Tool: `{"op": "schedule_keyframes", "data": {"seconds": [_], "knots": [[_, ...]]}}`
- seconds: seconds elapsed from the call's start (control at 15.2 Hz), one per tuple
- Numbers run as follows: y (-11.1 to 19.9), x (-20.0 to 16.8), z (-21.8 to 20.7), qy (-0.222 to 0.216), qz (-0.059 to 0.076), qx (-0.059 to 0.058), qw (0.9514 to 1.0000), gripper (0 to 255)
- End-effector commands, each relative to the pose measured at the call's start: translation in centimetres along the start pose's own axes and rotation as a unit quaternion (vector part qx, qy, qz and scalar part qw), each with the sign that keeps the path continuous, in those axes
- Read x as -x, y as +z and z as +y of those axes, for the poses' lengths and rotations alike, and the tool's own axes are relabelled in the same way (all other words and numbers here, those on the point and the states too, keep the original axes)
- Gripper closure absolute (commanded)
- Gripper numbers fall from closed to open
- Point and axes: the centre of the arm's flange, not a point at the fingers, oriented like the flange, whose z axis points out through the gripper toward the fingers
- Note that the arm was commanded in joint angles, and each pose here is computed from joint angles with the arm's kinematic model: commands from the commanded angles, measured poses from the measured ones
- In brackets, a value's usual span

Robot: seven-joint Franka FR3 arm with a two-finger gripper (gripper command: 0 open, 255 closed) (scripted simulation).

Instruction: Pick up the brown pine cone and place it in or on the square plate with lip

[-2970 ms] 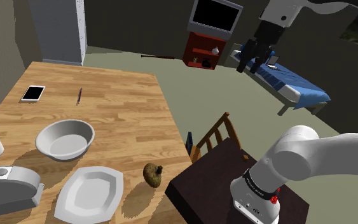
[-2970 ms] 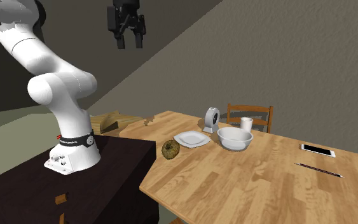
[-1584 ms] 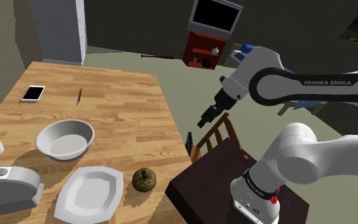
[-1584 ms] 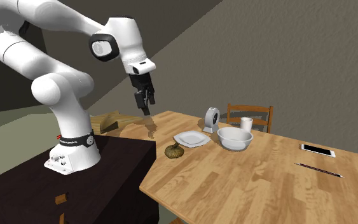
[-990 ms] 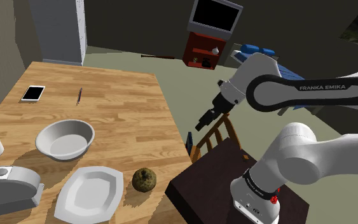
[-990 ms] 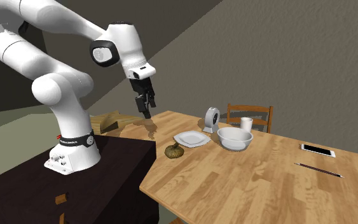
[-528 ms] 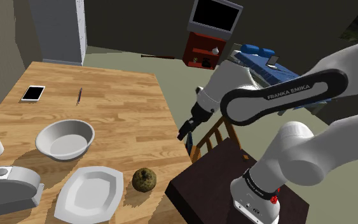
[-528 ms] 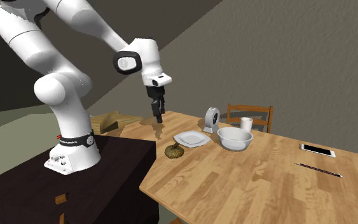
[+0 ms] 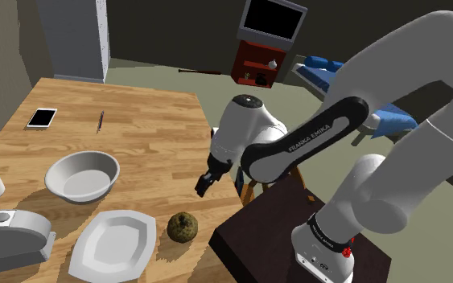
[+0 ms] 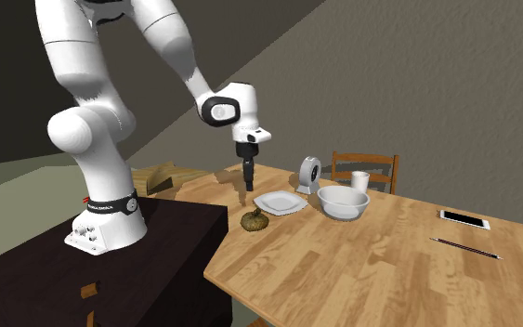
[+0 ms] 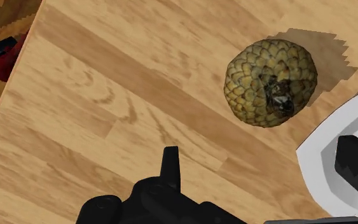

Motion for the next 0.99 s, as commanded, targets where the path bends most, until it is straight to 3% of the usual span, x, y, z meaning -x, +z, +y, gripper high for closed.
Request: {"op": "schedule_keyframes", "data": {"seconds": [0.0, 0.53, 0.92], "knots": [[1.9, -1.1, -2.5, -0.011, -0.01, 0.014, 0.9998, 0], [10.4, -4.5, -9.9, -0.049, -0.048, 0.072, 0.9951, 0], [13.5, -4.3, -9.5, -0.049, -0.048, 0.072, 0.9951, 0]]}}
